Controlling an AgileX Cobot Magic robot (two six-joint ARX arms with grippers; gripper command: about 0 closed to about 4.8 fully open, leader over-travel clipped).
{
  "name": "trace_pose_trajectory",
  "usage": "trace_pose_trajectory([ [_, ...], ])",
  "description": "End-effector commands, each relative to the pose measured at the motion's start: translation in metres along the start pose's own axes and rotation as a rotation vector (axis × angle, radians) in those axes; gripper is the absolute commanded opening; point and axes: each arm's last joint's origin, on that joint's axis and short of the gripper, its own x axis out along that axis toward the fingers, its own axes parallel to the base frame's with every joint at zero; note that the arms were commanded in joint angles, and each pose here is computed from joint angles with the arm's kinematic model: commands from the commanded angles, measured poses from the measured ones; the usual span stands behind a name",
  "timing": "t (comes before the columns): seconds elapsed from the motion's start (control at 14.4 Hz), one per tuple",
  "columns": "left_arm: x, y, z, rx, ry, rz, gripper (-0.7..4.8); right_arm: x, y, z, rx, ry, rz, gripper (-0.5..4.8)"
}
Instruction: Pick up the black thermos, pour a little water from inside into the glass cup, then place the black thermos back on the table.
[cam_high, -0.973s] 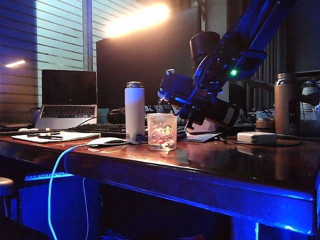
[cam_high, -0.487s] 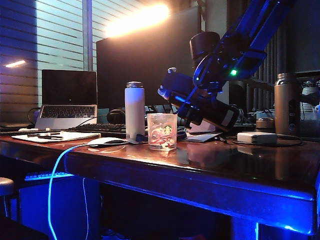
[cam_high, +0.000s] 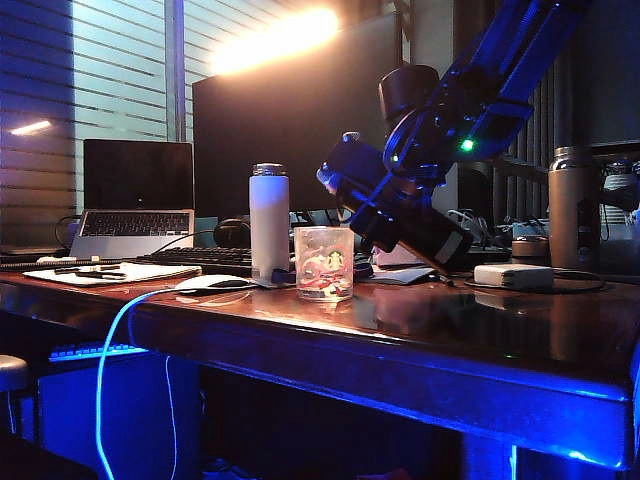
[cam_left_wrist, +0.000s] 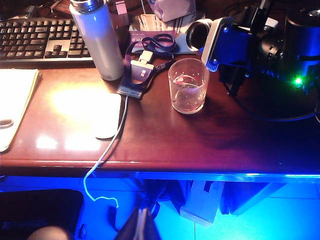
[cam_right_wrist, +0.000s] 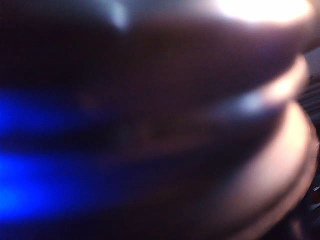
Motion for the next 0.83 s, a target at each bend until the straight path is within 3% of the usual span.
trace_pose_trajectory([
  [0.07,-0.002,0.000,0.002,0.003,-0.014,0.001,0.22,-0.004,-0.018,0.015,0.166,-0.079,-0.099,0.24],
  [0.35,-0.002,0.000,0.002,0.005,-0.016,0.001,0.22,-0.007,-0.025,0.017,0.314,-0.065,-0.158,0.24],
  [0.83,-0.002,0.000,0.002,0.004,-0.017,0.002,0.22,-0.015,-0.041,0.025,0.372,-0.099,-0.185,0.25],
])
